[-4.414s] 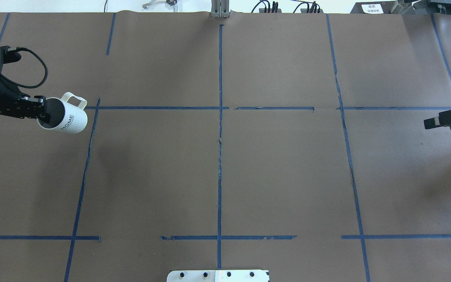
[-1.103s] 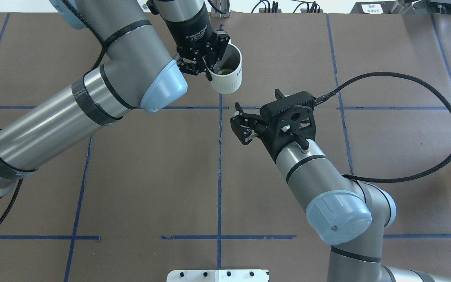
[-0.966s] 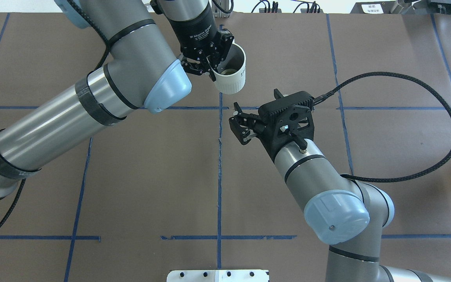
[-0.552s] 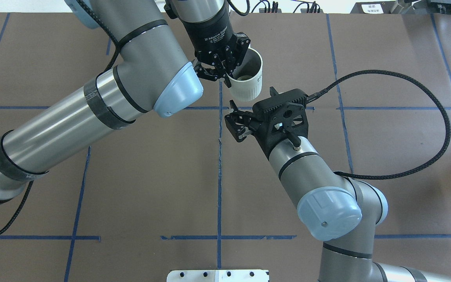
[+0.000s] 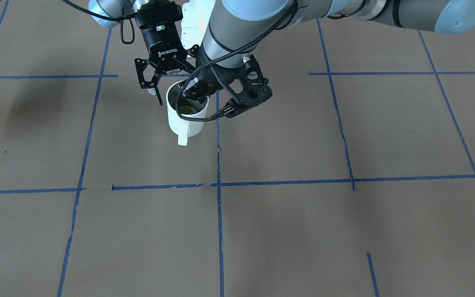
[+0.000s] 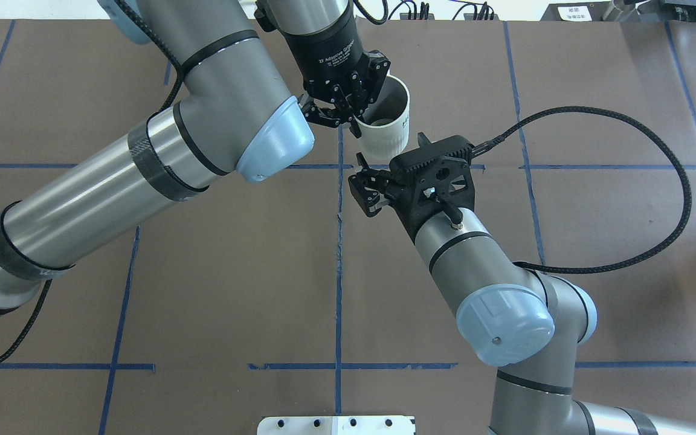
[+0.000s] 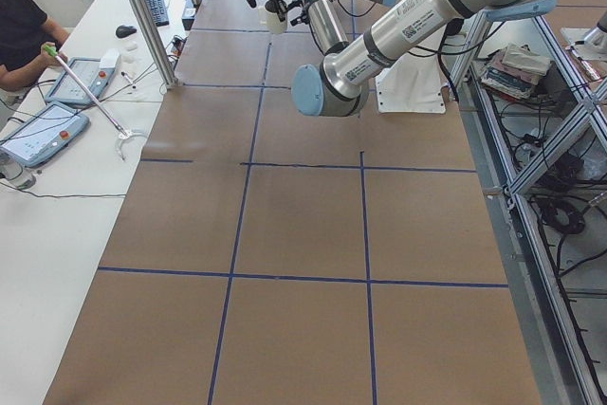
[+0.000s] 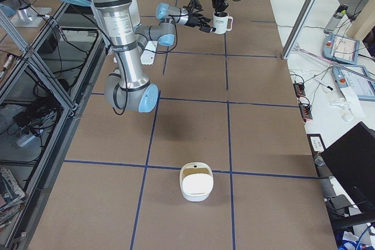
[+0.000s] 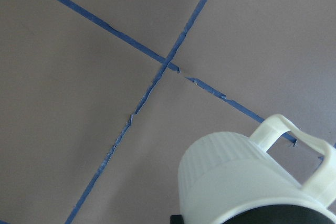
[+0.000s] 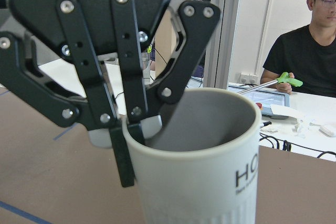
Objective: Left arm hands cup to right arm to dump lemon
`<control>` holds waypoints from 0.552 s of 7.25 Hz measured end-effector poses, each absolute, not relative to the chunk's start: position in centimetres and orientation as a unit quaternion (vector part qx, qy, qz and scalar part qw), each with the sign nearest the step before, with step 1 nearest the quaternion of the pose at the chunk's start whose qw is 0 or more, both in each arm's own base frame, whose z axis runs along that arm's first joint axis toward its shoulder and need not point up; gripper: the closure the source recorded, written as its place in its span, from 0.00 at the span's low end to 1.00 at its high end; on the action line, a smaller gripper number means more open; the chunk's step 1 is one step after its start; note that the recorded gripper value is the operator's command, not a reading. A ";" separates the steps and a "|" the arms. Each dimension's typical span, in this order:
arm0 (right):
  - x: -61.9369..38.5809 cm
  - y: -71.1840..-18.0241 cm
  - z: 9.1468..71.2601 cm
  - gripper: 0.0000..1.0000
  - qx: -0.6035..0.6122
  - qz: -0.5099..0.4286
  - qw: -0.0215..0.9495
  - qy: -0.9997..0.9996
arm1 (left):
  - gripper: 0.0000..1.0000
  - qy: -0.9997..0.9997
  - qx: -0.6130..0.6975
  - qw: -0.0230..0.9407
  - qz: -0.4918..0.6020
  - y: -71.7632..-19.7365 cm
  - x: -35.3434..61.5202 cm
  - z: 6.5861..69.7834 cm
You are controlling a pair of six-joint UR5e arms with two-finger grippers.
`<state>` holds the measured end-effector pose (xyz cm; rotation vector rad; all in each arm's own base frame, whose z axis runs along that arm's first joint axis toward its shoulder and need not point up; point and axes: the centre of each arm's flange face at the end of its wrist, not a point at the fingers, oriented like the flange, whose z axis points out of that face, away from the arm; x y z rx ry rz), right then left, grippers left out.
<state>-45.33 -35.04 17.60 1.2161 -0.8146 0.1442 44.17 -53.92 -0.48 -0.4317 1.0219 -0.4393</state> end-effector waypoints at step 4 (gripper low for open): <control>-45.3 -35.2 17.7 0.01 0.556 0.065 0.742 -0.369 | 0.97 0.479 -0.219 0.824 -0.211 -52.9 44.9 -0.9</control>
